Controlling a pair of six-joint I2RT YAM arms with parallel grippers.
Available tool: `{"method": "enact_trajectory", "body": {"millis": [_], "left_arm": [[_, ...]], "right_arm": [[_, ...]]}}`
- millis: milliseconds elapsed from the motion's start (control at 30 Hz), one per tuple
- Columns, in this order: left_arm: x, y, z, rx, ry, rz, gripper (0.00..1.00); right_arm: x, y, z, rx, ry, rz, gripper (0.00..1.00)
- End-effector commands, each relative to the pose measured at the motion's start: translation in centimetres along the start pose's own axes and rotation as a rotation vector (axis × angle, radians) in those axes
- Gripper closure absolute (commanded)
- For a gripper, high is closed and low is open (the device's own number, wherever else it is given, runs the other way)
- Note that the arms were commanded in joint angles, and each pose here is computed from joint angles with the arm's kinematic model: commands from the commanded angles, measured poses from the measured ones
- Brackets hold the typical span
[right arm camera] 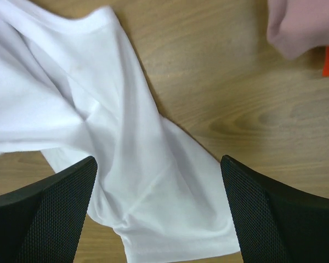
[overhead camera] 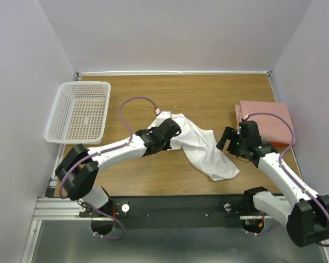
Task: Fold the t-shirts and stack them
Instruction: Flatten the tshirt out
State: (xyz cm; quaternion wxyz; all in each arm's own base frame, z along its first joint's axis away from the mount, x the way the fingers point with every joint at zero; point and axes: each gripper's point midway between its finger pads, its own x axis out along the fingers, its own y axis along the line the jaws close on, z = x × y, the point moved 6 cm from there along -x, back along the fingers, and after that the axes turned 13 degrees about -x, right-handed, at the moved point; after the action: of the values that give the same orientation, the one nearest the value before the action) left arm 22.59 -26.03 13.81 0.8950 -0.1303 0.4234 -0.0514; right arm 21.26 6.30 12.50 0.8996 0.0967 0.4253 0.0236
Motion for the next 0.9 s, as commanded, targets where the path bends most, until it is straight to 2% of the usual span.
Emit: {"method": "enact_trajectory", "body": {"millis": [0,267,433,633,800,867], "left_arm": [[-1.3,5.8,1.2,-0.167,-0.113,0.165,1.00],[-2.7,13.4,1.2,-0.412,-0.220,0.318,1.00],[-3.7,14.8,1.5,-0.482,-0.282,0.381,1.00],[-3.9,15.1,1.7,-0.490,-0.303,0.396,1.00],[-3.7,15.0,1.7,-0.474,-0.304,0.379,1.00],[-3.8,14.9,1.8,-0.476,-0.303,0.368,1.00]], "right_arm": [[-0.4,-0.4,-1.0,0.031,0.034,-0.150,0.00],[-1.1,-0.6,-2.9,0.176,0.065,-0.187,0.00],[-0.6,-0.9,-5.7,0.249,0.203,-0.239,0.00],[-0.6,-0.3,-8.5,0.297,0.288,-0.217,0.01],[-0.9,0.7,-10.4,0.283,0.372,-0.170,0.12],[-1.3,0.7,-11.1,0.269,0.402,-0.176,0.21]]}}
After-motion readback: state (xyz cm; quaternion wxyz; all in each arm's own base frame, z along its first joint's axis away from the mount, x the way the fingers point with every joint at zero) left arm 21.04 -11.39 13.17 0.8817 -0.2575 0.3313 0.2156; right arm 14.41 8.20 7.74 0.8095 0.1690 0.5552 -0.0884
